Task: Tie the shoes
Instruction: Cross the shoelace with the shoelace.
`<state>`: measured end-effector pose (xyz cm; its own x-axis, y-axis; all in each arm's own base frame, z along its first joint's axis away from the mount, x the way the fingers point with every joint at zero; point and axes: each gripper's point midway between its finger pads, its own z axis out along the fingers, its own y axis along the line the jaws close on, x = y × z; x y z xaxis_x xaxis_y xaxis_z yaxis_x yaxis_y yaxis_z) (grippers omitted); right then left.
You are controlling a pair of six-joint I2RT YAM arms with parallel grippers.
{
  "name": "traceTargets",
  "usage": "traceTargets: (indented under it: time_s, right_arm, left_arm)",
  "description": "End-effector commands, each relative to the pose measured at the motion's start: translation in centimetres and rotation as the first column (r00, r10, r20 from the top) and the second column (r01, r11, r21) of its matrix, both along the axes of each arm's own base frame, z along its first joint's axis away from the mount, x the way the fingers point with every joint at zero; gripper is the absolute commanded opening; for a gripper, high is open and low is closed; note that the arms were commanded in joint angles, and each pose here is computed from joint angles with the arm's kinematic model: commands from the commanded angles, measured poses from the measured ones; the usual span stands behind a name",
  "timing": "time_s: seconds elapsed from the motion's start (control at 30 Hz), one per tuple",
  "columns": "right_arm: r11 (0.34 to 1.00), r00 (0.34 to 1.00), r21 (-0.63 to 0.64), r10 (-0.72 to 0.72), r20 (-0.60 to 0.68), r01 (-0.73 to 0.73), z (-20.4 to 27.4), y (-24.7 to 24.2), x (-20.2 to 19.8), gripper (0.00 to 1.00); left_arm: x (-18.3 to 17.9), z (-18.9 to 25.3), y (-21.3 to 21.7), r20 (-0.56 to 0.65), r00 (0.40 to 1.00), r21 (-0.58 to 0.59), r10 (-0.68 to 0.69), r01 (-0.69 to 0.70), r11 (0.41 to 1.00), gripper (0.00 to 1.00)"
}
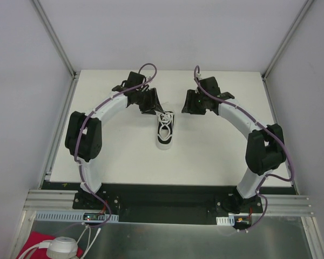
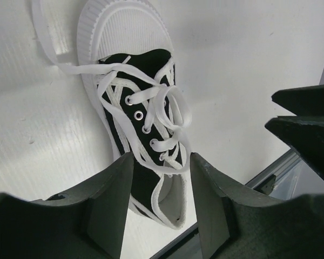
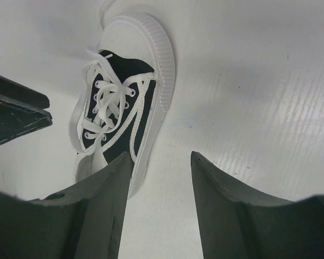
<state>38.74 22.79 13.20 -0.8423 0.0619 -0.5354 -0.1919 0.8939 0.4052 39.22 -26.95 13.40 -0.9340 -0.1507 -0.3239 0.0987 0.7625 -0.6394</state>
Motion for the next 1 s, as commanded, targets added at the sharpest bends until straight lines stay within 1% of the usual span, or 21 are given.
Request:
traceTargets:
  time_s: [0.0, 0.27, 0.3, 0.4, 0.6, 0.67, 0.7, 0.73, 0.83, 0.97]
  right_arm:
    - [1.0, 0.999, 0.024, -0.005, 0.052, 0.004, 2.0, 0.0, 0.2, 0.52]
    - [1.0, 0.998, 0.022, -0.007, 0.055, 0.006, 2.1, -0.1, 0.1, 0.52]
    - [1.0, 0.999, 0.022, -0.01, 0.053, 0.009, 2.0, -0.1, 0.2, 0.52]
    - [1.0, 0.999, 0.026, -0.007, 0.054, 0.006, 2.2, 0.0, 0.2, 0.52]
    - [1.0, 0.999, 0.027, -0.008, 0.053, 0.006, 2.2, 0.0, 0.3, 0.52]
    - [1.0, 0.999, 0.027, -0.005, 0.054, 0.004, 2.3, 0.0, 0.2, 0.52]
    - [1.0, 0.998, 0.028, -0.006, 0.055, 0.004, 2.4, 0.0, 0.3, 0.52]
    - [1.0, 0.999, 0.03, -0.005, 0.053, 0.004, 2.3, 0.0, 0.3, 0.52]
    - [0.999, 0.999, 0.035, 0.0, 0.051, -0.002, 2.3, 0.2, 0.4, 0.52]
    - [0.999, 0.999, 0.041, 0.006, 0.046, -0.008, 2.3, 0.4, 0.3, 0.51]
  left_arm:
    - [0.7, -1.6, 0.7, -0.042, 0.997, 0.019, 0.061, -0.06, 0.998, 0.46]
    - [0.8, -3.6, 1.1, -0.085, 0.993, 0.044, 0.082, -0.079, 0.996, 0.44]
    - [0.9, -3.7, 1.0, -0.088, 0.993, 0.044, 0.082, -0.078, 0.996, 0.41]
    - [1.1, -3.8, 0.9, -0.084, 0.993, 0.048, 0.083, -0.08, 0.996, 0.37]
    - [1.8, -4.6, 0.9, -0.087, 0.993, 0.059, 0.085, -0.08, 0.995, 0.37]
    - [1.9, -5.0, 0.9, -0.091, 0.992, 0.068, 0.087, -0.081, 0.994, 0.35]
    - [2.0, -5.0, 0.9, -0.086, 0.992, 0.07, 0.09, -0.084, 0.994, 0.31]
    - [2.1, -5.0, 1.1, -0.083, 0.992, 0.075, 0.097, -0.091, 0.993, 0.19]
    - [2.6, -4.2, 1.2, -0.055, 0.993, 0.081, 0.109, -0.104, 0.991, 0.0]
    - [2.8, -2.9, 1.6, -0.006, 0.994, 0.09, 0.112, -0.111, 0.99, 0.0]
